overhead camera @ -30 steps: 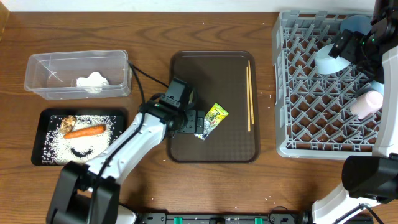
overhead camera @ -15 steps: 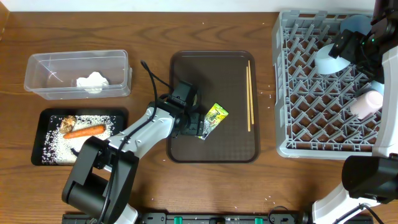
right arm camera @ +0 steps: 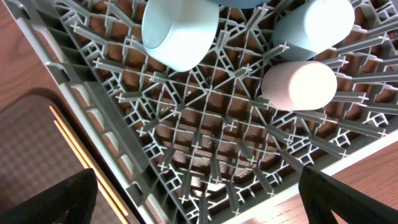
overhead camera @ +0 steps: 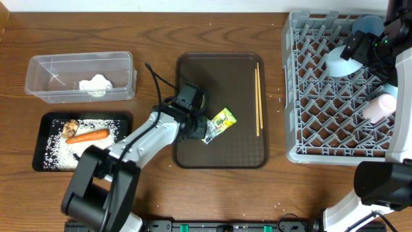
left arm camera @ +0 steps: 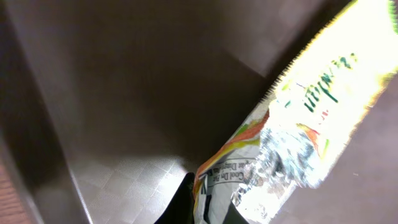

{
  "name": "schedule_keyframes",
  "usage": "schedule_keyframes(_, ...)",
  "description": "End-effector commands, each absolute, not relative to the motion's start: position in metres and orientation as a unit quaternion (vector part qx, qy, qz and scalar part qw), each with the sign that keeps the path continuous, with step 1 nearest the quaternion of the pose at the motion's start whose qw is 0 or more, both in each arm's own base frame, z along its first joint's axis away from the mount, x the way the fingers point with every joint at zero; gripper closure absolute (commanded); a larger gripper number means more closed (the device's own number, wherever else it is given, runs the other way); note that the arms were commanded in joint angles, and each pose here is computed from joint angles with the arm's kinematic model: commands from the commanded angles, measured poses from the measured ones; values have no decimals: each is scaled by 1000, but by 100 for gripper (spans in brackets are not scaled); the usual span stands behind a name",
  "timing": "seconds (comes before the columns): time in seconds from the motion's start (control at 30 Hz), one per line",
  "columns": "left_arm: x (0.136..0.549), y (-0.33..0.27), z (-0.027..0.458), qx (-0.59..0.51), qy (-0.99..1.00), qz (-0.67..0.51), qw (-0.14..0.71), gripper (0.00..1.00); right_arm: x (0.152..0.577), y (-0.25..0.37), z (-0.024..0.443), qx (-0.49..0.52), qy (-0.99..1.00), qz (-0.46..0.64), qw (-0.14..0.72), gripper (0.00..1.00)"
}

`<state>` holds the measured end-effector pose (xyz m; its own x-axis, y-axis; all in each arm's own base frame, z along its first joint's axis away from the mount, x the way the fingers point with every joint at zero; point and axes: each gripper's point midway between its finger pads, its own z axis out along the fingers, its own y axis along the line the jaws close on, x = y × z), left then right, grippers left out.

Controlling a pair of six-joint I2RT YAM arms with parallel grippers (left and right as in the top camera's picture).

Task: Sort waste into correct bins and load items into the dishwasher rack
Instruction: 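Carry the yellow wrapper to the clear bin and drop it in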

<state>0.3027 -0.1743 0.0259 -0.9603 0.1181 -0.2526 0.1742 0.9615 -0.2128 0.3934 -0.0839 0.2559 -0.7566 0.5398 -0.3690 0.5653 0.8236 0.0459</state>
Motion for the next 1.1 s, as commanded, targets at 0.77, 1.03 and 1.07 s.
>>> schedule_keyframes(0.77, 419, 112, 193, -557, 674, -127, 467, 94, 394, -80, 257, 296, 936, -32, 187, 1)
schedule_keyframes(1.03, 443, 147, 181, -586, 627, -138, 494, 94, 394, -80, 257, 296, 936, -32, 187, 1)
schedule_keyframes(1.07, 446, 149, 174, -587, 628, -136, 492, 94, 394, -80, 257, 296, 936, -32, 187, 1)
